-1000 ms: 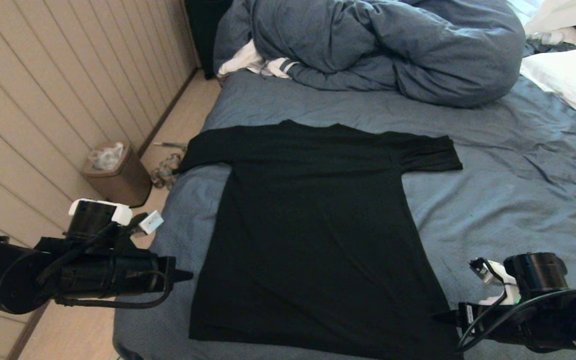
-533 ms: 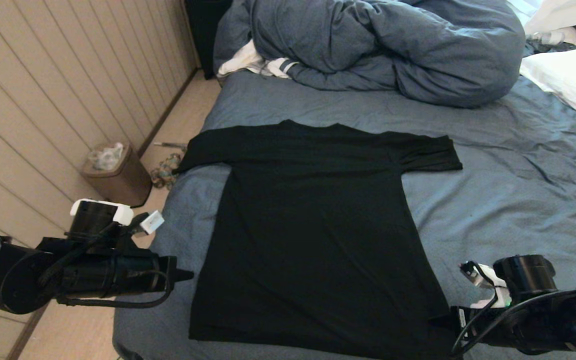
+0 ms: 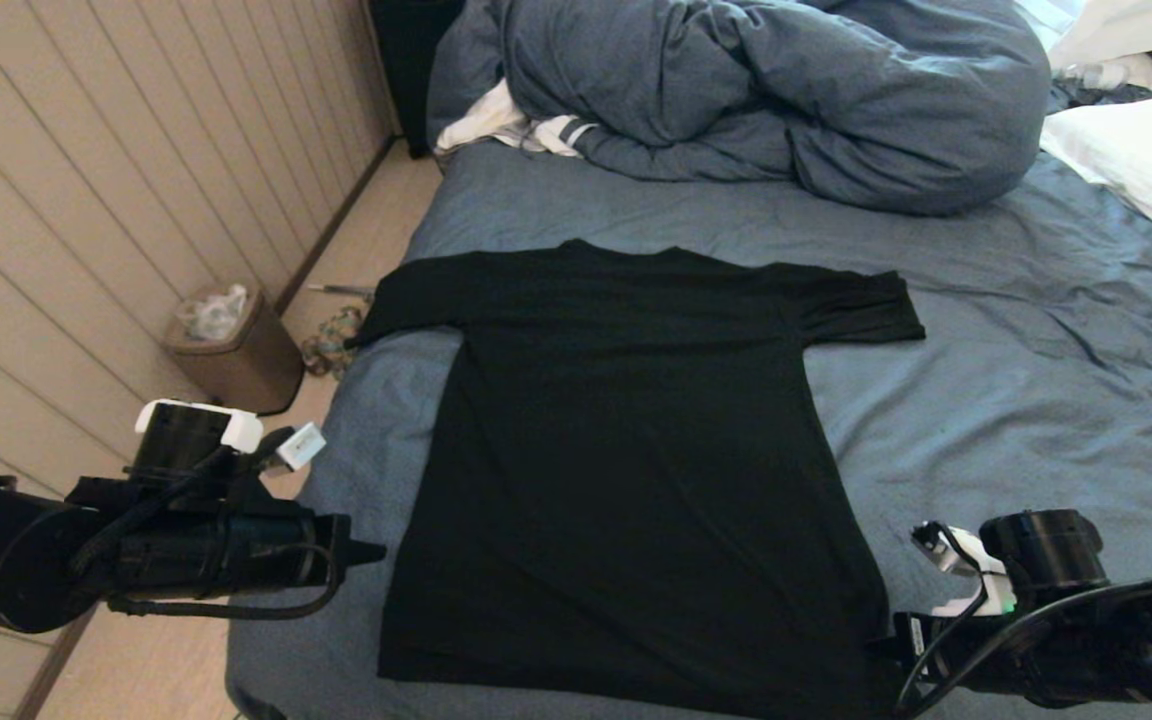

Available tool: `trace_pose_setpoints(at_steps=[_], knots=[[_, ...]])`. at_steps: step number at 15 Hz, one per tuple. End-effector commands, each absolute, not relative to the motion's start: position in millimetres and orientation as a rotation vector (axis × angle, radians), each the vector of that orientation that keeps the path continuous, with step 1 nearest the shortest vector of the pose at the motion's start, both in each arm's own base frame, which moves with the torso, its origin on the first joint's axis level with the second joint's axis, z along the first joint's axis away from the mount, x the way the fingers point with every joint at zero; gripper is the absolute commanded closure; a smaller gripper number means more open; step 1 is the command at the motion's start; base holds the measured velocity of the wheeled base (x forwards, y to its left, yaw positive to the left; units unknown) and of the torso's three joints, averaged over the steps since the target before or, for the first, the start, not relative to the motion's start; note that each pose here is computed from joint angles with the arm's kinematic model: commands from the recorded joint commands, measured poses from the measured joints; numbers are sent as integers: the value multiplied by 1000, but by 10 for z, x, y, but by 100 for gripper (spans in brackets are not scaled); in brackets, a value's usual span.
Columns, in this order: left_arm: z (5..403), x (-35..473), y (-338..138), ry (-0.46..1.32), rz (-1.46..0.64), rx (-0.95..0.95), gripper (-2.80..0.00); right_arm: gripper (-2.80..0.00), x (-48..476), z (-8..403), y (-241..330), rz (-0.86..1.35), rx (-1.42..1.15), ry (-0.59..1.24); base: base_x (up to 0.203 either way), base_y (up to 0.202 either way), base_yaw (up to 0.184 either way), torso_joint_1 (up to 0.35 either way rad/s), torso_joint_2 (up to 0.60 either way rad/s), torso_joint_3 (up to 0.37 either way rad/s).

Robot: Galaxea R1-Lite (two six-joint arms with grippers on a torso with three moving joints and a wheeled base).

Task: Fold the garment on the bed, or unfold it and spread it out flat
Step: Fold the black T-shirt

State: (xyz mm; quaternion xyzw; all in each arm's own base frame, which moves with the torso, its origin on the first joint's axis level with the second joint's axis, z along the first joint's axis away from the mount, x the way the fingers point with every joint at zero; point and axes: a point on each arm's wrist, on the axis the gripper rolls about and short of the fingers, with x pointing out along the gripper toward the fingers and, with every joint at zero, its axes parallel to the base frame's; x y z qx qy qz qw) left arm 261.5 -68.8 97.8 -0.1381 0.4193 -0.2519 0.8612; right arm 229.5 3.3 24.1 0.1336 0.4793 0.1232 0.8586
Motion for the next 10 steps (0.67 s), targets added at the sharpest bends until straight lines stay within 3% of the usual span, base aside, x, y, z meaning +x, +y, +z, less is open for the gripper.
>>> trace_pose_setpoints(at_steps=[1, 7, 8, 10], knots=[[991, 2601, -686, 875, -533, -293, 0, 0, 2291, 232, 3, 254, 289, 992, 0, 0, 0, 0, 0, 0], [958, 2468, -661, 877, -556, -301, 0, 0, 2242, 215, -83, 223, 304, 971, 0, 0, 0, 0, 0, 0], [943, 2454, -658, 878, -557, -300, -280, 0, 2265, 206, -98, 218, 306, 966, 0, 0, 0, 0, 0, 0], [903, 2426, -652, 895, -557, -301, -280, 0, 2275, 183, -132, 205, 313, 970, 0, 0, 0, 0, 0, 0]])
